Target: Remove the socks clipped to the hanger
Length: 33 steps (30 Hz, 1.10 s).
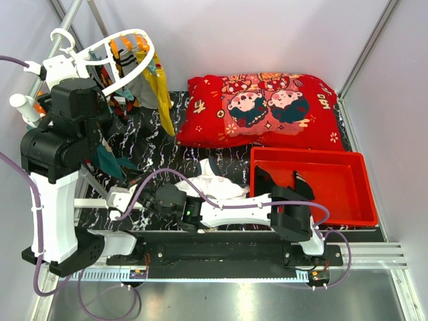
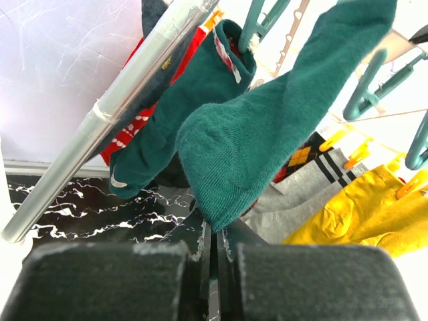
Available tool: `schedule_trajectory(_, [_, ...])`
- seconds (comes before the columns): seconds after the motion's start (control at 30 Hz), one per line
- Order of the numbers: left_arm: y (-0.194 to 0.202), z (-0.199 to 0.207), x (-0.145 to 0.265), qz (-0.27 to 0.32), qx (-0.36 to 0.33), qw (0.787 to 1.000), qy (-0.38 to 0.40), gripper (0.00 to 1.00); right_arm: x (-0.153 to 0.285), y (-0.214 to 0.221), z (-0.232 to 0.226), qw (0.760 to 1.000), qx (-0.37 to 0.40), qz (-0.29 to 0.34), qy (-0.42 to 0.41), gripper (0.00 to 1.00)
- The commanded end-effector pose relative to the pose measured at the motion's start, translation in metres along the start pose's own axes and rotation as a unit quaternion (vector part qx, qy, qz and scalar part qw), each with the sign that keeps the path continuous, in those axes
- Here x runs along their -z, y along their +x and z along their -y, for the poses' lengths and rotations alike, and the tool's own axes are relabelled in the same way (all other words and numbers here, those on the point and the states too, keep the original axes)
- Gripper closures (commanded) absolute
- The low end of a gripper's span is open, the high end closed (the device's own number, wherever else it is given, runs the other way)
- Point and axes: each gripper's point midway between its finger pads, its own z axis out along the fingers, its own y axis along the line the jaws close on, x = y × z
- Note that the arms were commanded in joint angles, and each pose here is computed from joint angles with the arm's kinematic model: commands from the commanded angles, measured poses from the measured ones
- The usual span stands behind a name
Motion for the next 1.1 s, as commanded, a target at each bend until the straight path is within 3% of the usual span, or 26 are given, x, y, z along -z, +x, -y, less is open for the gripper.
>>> schedule_trajectory(0.0, [0.013,-0.005,-0.005,-0.019,-0.028,0.999,-0.025,0.34,0.001,-0.024,0.022,0.999,-0.023,0.024,0.037,1.00])
schedule_trajectory(0.6, [0.035,0.022,-0.032,-0.048,-0.047,0.997,-0.024,0.42,0.009,-0.023,0.017,0.999,-0.021,0.031,0.037,1.00])
schedule_trajectory(1.07, [0.031,0.022,-0.031,-0.038,-0.041,0.998,-0.018,0.67,0.012,-0.024,0.016,0.998,-0.023,0.033,0.039,1.00])
